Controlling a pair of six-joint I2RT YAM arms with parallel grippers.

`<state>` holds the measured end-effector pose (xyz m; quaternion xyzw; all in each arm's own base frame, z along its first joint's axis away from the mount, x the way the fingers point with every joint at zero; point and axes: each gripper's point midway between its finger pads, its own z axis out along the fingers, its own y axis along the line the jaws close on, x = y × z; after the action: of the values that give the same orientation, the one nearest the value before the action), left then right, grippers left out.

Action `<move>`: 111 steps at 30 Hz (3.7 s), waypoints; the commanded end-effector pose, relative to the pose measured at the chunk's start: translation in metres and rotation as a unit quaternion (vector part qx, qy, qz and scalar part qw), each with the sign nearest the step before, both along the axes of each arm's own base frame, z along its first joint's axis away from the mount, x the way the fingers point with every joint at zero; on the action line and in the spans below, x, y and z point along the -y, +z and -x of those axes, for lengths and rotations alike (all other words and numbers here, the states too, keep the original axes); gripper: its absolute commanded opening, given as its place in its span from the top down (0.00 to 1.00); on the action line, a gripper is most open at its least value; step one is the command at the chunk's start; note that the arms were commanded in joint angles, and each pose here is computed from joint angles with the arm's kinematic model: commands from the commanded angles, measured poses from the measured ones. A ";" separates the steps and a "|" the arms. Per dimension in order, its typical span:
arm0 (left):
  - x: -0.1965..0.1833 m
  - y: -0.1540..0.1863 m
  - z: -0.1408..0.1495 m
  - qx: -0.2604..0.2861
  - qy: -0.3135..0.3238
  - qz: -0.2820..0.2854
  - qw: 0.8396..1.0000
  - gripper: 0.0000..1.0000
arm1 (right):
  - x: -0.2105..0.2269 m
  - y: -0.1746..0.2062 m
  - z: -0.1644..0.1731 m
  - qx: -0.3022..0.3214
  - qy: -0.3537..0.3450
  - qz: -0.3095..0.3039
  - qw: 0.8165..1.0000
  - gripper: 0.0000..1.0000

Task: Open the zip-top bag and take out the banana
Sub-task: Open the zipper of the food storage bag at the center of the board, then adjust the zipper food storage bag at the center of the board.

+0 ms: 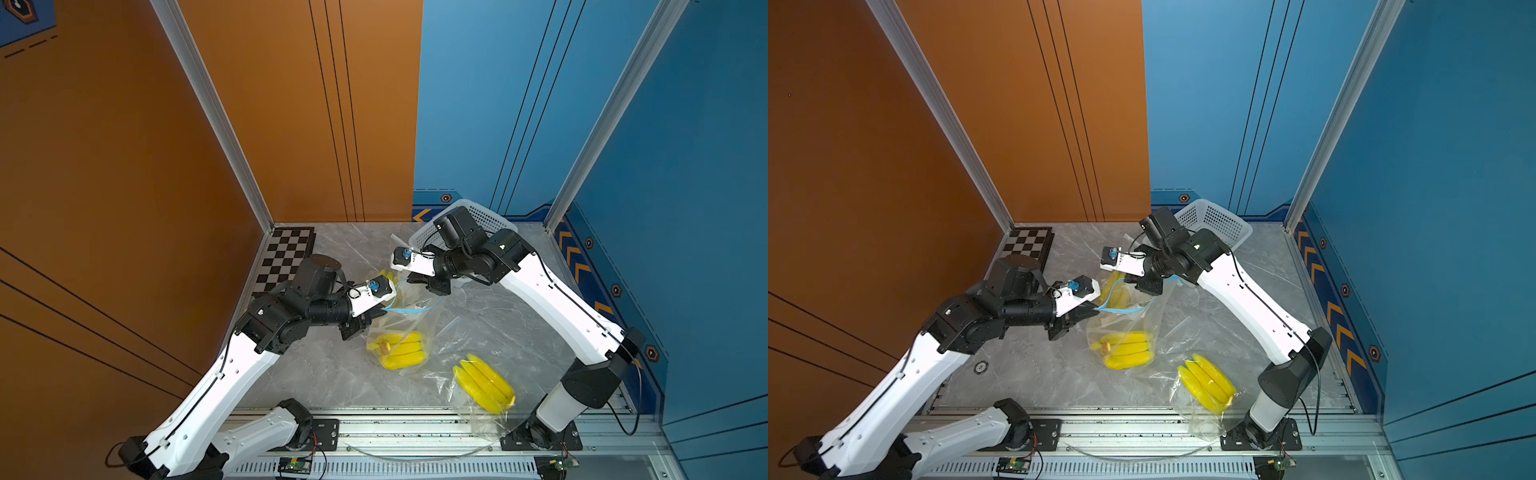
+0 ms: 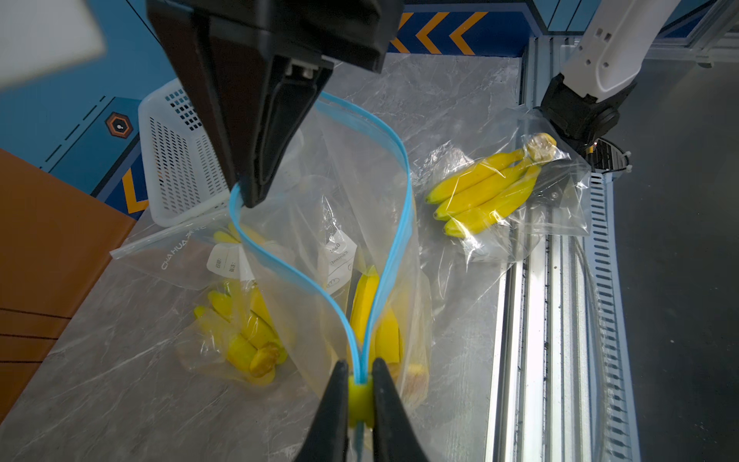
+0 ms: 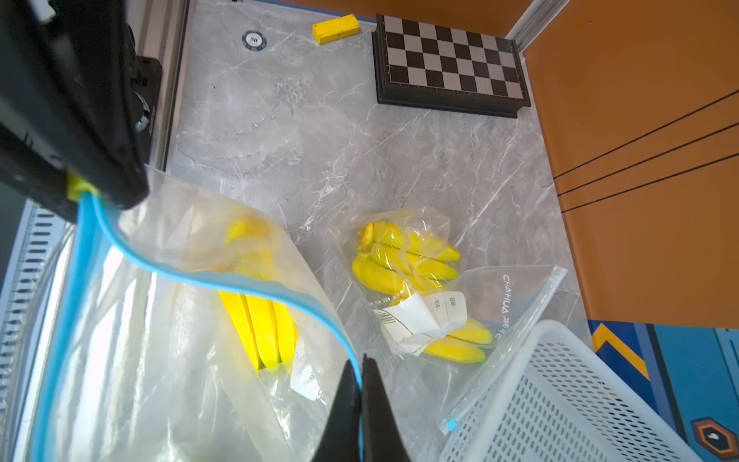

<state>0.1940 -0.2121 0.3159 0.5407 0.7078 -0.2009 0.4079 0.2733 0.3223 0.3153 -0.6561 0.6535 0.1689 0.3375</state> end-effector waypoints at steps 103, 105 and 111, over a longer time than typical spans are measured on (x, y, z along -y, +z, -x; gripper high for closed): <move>0.005 -0.010 -0.073 -0.398 0.419 0.213 0.788 0.53 | 0.008 -0.104 0.008 -0.380 -0.517 -0.103 0.760 0.94; -0.026 -0.015 -0.074 -0.396 0.446 0.234 0.768 0.49 | 0.009 -0.107 0.005 -0.386 -0.518 -0.104 0.757 0.92; -0.072 -0.046 -0.076 -0.396 0.489 0.244 0.738 0.47 | 0.003 -0.113 0.002 -0.398 -0.514 -0.100 0.753 0.91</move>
<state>0.2751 -0.1404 0.2866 -0.1382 0.8937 -0.3296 0.2714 0.2719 0.3125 0.2062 -0.0448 0.9483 0.2731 0.1553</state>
